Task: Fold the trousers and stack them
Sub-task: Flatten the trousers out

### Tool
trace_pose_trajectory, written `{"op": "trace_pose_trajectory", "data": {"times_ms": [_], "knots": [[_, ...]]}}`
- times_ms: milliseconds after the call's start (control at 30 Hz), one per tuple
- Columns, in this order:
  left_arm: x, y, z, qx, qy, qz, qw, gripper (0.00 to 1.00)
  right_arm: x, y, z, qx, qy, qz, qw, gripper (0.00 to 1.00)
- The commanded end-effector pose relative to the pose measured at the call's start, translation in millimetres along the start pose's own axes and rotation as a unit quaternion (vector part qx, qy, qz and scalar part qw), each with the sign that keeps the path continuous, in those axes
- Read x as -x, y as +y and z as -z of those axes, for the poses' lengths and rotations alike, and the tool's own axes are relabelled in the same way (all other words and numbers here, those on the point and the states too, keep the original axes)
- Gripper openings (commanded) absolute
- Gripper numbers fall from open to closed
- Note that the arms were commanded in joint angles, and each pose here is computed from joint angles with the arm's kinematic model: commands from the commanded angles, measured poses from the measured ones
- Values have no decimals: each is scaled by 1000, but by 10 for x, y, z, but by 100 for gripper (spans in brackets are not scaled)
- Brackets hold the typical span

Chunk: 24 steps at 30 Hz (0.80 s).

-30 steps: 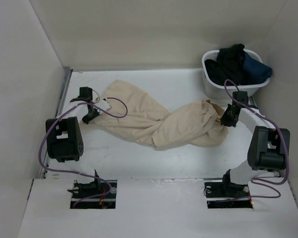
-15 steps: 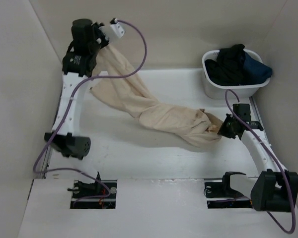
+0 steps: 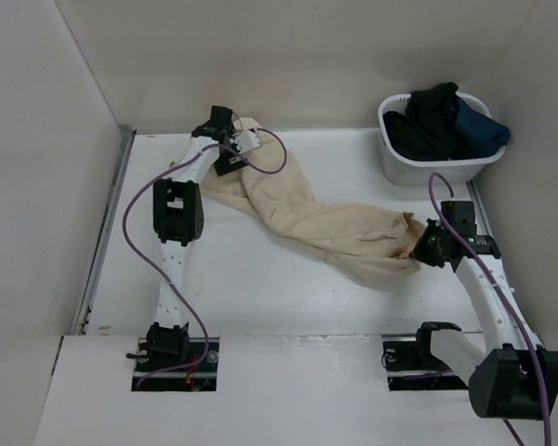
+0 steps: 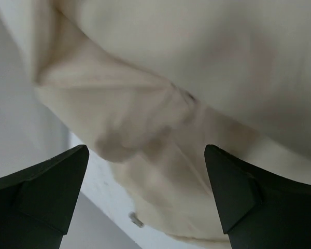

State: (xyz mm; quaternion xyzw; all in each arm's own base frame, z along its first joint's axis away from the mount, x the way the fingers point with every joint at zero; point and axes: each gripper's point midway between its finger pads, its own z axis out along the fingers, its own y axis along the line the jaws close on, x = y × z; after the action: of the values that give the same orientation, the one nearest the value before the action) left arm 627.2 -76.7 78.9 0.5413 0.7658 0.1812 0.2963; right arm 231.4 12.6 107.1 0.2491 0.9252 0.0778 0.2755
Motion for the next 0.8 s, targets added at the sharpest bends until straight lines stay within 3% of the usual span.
{"op": "trace_pose_trajectory", "data": {"times_ms": [0,133,300,533,700,733,767], "knots": [[-152,1176,1759,137,-78,69,985,100,96,82,42,9,-8,-2,1000,0],[-852,685,1803,62,-52,71,994,100,141,125,21,16,-14,-3,1000,0],[-1396,-181,1321,-46,0,18,999,100,166,130,-40,11,-6,5,1000,0],[-1222,-265,791,-44,-19,36,998,100,242,135,-78,5,-9,5,1000,0],[-1197,-576,544,-86,-6,20,996,100,365,69,7,-2,-32,-12,999,0],[-1213,-643,502,-94,-1,16,995,98,396,86,39,3,-37,-14,999,0],[-1243,-700,453,-100,7,14,995,83,436,109,77,8,-45,-15,999,0]]}}
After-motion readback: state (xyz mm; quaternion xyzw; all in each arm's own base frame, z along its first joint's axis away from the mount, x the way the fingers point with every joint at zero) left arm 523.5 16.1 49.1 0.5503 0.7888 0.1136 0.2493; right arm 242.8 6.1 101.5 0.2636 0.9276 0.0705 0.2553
